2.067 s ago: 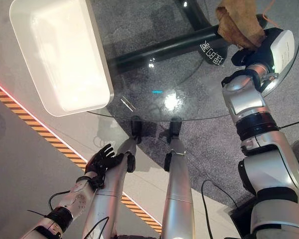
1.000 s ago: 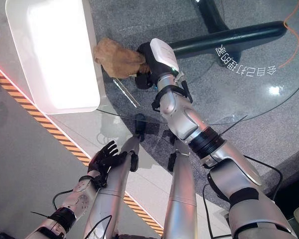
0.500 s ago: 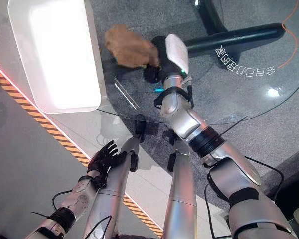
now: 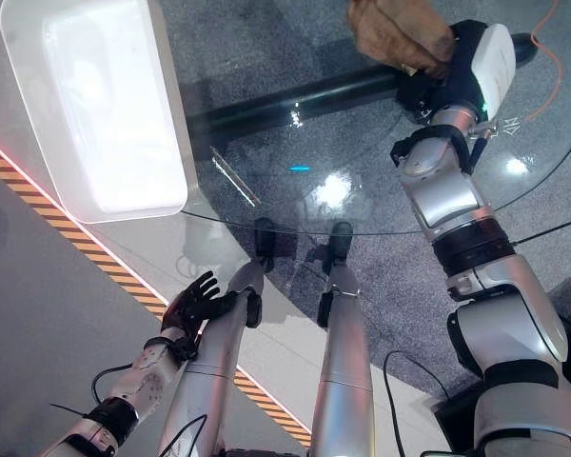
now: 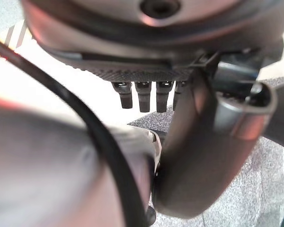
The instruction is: Wipe the table with a cloth and put it in the basket.
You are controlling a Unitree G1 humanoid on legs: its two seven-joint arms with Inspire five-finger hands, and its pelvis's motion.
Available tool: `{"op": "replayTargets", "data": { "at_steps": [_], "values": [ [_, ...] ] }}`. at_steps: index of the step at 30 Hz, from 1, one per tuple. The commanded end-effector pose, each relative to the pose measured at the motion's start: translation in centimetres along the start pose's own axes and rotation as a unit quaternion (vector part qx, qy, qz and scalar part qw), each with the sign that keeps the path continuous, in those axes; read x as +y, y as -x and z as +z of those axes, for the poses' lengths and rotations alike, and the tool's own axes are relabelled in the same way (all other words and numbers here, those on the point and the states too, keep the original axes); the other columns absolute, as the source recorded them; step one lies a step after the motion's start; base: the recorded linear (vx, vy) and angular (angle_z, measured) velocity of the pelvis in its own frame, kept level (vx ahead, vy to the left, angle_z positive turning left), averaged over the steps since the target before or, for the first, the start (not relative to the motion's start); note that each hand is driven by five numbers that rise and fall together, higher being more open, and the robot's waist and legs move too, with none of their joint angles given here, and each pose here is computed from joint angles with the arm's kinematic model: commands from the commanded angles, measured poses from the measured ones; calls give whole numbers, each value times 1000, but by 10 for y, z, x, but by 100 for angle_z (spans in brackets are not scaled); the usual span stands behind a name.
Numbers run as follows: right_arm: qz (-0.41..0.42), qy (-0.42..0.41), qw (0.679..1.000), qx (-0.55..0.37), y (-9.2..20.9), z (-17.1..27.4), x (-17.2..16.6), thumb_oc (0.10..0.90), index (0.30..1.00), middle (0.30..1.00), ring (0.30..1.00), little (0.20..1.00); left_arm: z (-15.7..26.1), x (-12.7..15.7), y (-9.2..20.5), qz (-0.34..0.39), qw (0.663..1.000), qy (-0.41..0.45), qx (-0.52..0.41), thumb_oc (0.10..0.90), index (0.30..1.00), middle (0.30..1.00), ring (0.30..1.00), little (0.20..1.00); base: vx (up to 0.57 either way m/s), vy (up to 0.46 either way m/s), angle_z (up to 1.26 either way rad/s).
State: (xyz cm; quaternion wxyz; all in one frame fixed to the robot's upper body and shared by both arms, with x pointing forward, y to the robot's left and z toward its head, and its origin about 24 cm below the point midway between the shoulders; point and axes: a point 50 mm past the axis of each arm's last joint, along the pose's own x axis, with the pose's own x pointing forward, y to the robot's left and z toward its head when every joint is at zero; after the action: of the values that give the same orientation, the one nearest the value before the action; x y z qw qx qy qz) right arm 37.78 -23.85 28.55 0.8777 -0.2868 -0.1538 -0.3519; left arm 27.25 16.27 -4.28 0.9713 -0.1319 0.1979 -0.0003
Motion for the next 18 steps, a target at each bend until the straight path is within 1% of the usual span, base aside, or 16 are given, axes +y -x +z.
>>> {"op": "replayTargets", "data": {
  "at_steps": [1,4,10,14,18],
  "values": [
    [-125,52,989,58,-18,-45,-62,100,300,300,300,200,-47,17,31,35,997,17,62,800,900,900,900,900,5,-11,-7],
    [-139,47,987,69,-16,-54,-69,100,300,300,300,200,-45,17,31,36,997,18,60,800,900,900,900,900,5,-10,-5],
    [-125,52,989,57,-13,-53,-68,100,300,300,300,200,-41,16,29,33,998,20,56,800,900,900,900,900,3,-4,-3],
    [-99,47,994,26,-10,-41,-60,100,300,300,300,200,-40,15,29,31,998,20,52,800,900,900,900,900,0,0,0],
    [-51,48,997,-15,-7,-23,-45,100,300,300,300,200,-39,14,28,31,998,20,51,800,900,900,900,900,0,0,0]
  ]
}}
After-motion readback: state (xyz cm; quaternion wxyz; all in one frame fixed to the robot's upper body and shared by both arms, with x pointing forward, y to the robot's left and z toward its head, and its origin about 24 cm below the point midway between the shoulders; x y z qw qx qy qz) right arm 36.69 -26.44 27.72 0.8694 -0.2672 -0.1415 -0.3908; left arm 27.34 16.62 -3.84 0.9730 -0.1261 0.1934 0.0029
